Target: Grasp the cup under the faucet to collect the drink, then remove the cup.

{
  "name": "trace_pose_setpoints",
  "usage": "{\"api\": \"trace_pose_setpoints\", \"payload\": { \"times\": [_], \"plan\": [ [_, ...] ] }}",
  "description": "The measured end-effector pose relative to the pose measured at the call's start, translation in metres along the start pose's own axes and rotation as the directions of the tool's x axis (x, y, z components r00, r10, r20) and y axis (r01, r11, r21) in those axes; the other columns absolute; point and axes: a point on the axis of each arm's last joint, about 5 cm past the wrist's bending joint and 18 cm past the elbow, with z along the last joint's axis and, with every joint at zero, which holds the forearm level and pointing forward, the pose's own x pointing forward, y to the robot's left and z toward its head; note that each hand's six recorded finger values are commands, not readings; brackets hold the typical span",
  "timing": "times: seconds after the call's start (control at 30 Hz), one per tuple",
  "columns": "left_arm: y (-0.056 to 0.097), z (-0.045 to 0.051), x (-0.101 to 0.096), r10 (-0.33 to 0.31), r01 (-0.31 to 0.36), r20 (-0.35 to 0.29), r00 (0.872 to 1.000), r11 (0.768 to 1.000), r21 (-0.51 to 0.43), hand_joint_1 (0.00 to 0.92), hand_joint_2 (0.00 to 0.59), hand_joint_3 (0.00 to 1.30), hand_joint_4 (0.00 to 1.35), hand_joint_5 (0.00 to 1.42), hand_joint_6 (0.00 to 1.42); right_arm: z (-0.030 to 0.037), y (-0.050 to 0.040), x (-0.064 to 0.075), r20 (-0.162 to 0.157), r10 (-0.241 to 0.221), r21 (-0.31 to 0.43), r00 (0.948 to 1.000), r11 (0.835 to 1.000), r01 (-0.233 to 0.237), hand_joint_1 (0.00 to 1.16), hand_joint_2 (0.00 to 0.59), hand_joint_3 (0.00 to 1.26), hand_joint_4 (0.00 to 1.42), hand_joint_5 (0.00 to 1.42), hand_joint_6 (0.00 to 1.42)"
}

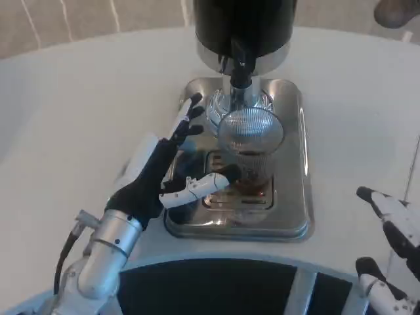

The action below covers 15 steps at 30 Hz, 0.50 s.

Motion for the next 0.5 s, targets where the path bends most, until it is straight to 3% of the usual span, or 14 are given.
{"api": "trace_pose_setpoints", "payload": {
  "times": [0.17, 0.5],
  "plan": [
    [-0.0031, 0.0029, 0.0038, -0.029, 0.030, 0.031, 0.999, 1.000, -0.005, 0.359, 0.064, 0.00, 0.00, 0.20, 0.28, -0.0013, 0.0028, -0.0039, -0.019, 0.025, 0.017, 0.9995, 1.000, -0.025, 0.15, 0.550, 0.00, 0.00, 0.00, 0.00],
    [-0.0051, 0.0052, 0.0095, -0.051, 0.052, 0.040, 0.998, 0.999, -0.012, 0.354, 0.061, 0.00, 0.00, 0.21, 0.29, -0.0023, 0.0065, -0.0093, -0.027, 0.027, 0.049, 0.9993, 0.998, -0.026, 0.15, 0.563, 0.00, 0.00, 0.00, 0.00]
  ]
}}
